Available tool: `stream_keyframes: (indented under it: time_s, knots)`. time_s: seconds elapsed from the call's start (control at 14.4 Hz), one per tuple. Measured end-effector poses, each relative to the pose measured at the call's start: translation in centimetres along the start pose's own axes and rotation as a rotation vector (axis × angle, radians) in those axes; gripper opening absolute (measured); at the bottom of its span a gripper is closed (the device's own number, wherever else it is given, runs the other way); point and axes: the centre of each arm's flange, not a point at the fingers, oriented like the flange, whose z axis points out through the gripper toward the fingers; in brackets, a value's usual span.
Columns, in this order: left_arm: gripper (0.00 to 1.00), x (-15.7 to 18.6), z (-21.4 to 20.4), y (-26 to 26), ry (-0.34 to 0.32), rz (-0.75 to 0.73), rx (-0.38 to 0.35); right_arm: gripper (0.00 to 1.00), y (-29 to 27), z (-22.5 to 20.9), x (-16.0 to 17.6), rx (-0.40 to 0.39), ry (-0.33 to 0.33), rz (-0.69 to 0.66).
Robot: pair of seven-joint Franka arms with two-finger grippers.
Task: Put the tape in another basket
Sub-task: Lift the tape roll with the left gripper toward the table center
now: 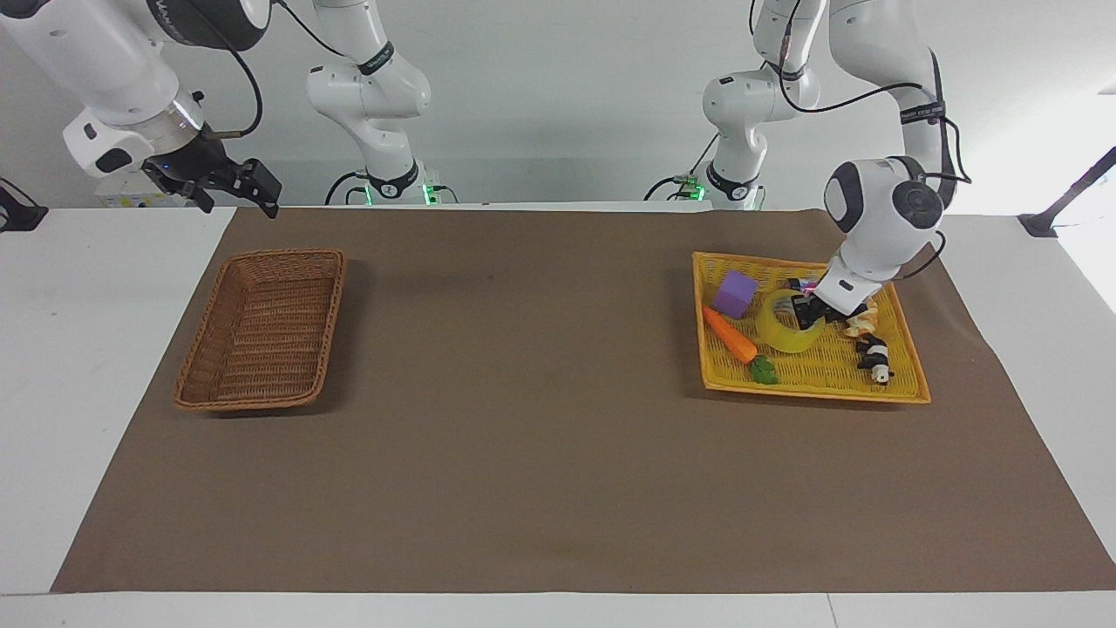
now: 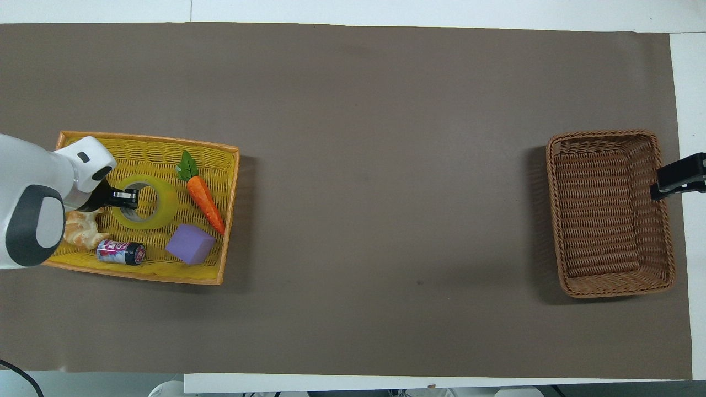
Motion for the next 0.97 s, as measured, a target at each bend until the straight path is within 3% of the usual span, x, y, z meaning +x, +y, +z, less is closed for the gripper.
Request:
stream_keyframes:
  time_s: [0.14,0.28,0.62,0.83,0.97]
  knots:
    - [0.22,1.9,-4.3,1.0,0.013,-0.021,-0.051,1.00,0.0,0.0,0.0,0.000,0.000,0.000]
    - [0.22,3.1,-6.6,4.6,0.032,-0.062,-0.153,1.00,0.0,0.0,0.0,0.000,0.000,0.000]
    - [0.22,2.4,-6.6,18.7,0.013,-0.138,-0.295,1.00,0.0,0.0,0.0,0.000,0.000,0.000]
    - [0.22,1.9,-6.9,22.0,0.016,-0.151,-0.372,1.00,0.0,0.0,0.0,0.000,0.000,0.000]
    - [0.22,1.2,-6.9,24.2,0.003,-0.160,-0.380,1.00,0.0,0.0,0.0,0.000,0.000,0.000]
